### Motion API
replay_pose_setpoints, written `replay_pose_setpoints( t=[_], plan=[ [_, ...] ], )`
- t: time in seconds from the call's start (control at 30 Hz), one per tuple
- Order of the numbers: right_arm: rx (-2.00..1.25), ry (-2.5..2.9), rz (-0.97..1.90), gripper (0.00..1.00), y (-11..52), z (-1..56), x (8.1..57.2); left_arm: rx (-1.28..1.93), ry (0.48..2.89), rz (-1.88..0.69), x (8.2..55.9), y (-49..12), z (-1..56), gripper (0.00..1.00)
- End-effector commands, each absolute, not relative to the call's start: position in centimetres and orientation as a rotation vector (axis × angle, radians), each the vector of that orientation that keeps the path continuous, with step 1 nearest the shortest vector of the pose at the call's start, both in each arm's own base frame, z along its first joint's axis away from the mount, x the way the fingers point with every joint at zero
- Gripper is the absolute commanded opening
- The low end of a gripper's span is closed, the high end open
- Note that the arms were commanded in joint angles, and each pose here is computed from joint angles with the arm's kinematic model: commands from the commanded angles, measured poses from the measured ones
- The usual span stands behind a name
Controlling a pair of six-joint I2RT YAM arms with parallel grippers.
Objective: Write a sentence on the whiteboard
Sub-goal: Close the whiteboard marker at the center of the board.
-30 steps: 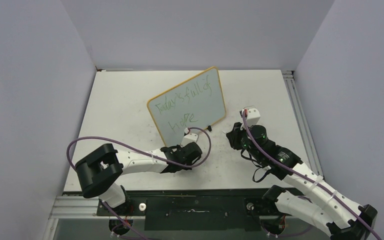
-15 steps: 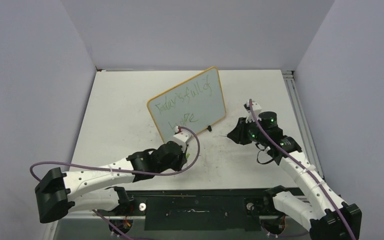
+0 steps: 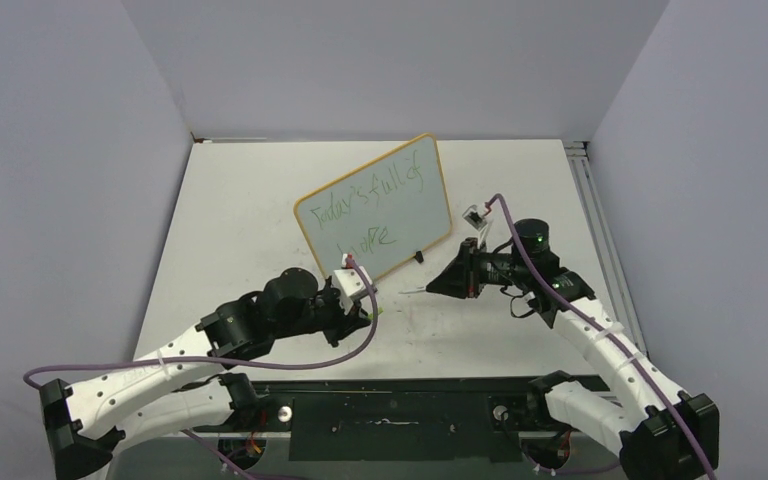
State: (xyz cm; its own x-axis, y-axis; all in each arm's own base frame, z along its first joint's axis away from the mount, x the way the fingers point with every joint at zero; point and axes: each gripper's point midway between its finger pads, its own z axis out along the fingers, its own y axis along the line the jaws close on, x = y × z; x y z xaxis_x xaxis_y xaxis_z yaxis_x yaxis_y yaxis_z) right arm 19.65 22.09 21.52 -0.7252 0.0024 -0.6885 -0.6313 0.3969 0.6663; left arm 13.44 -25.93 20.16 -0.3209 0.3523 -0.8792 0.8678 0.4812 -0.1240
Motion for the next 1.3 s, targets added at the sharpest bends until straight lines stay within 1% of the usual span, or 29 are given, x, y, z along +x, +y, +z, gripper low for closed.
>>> replay_pose_setpoints(
  t=[0.0,0.23,1.27],
  plan=[
    [-0.749,1.948,1.476,0.09,25.1,23.1,16.9,1.188,1.848,-0.843,11.6,-26.4,19.1,0.00],
    [-0.814,1.932,1.524,0.09,25.7,23.5,16.2,1.260,1.859,-0.855,11.0,-26.5,18.2,0.00],
    [-0.936,1.922,1.596,0.10,26.6,22.8,13.8,1.240,1.858,-0.864,11.2,-26.8,18.4,0.00]
  ],
)
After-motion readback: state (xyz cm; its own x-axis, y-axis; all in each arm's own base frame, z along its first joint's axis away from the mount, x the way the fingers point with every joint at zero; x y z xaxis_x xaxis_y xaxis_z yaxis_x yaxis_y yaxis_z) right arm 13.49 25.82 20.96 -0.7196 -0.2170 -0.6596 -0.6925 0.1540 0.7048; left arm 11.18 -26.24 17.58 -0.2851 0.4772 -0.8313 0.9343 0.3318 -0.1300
